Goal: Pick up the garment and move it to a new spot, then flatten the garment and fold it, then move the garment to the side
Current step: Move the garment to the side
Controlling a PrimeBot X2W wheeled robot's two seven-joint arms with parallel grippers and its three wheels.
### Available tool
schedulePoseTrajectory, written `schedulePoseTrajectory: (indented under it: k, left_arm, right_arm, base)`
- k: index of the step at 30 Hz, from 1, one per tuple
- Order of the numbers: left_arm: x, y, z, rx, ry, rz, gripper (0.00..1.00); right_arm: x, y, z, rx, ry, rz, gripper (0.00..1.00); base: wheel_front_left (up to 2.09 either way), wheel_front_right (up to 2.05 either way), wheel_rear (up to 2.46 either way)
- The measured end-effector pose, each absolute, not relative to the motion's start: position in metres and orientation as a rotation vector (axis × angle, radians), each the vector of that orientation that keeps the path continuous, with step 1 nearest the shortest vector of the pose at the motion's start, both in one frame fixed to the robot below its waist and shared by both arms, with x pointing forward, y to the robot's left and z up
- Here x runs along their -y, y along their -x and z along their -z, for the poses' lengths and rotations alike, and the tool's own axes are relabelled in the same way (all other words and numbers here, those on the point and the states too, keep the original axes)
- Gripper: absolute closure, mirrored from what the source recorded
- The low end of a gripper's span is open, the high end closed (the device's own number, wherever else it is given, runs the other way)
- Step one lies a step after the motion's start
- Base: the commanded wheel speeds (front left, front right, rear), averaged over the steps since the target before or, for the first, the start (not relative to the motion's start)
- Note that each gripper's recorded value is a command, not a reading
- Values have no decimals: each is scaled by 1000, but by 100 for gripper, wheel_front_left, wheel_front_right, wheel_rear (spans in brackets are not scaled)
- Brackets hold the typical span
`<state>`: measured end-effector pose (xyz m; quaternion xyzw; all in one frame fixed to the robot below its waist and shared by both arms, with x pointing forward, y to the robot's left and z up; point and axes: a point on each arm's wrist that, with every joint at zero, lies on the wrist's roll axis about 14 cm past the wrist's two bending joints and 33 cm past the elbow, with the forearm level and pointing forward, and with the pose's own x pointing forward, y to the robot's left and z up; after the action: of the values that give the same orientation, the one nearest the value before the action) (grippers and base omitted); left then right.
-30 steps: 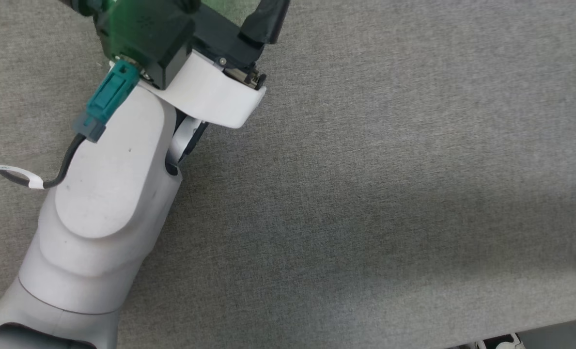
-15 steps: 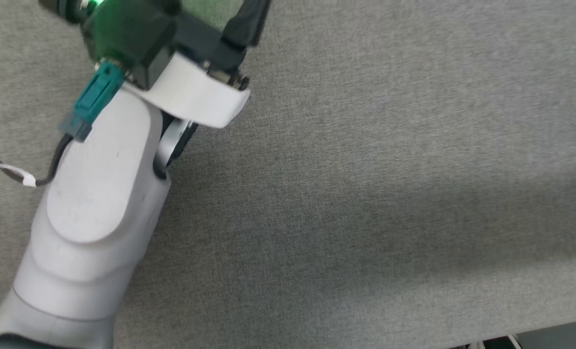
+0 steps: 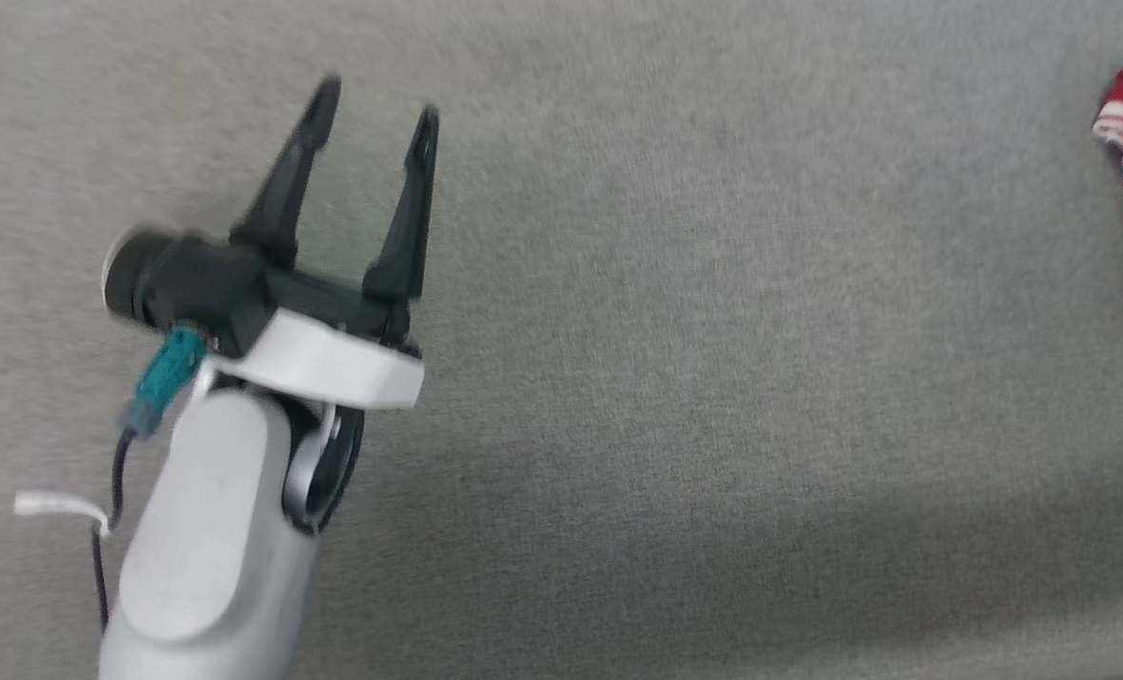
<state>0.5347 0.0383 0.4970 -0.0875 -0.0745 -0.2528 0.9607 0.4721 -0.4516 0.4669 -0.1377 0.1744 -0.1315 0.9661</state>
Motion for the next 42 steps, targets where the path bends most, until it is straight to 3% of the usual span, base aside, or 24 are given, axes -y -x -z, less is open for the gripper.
schedulePoseTrajectory:
  k: [20, 42]
  left_arm:
    - [-146, -405, -483, 4, 182, 192, 0]
    - [-194, -337, -496, 53, 194, 39, 0]
  right_arm:
    - [294, -427, -474, -184, 58, -73, 0]
    - [247, -381, -519, 49, -63, -101, 0]
  base:
    - [0, 0, 0]
    - [0, 0, 0]
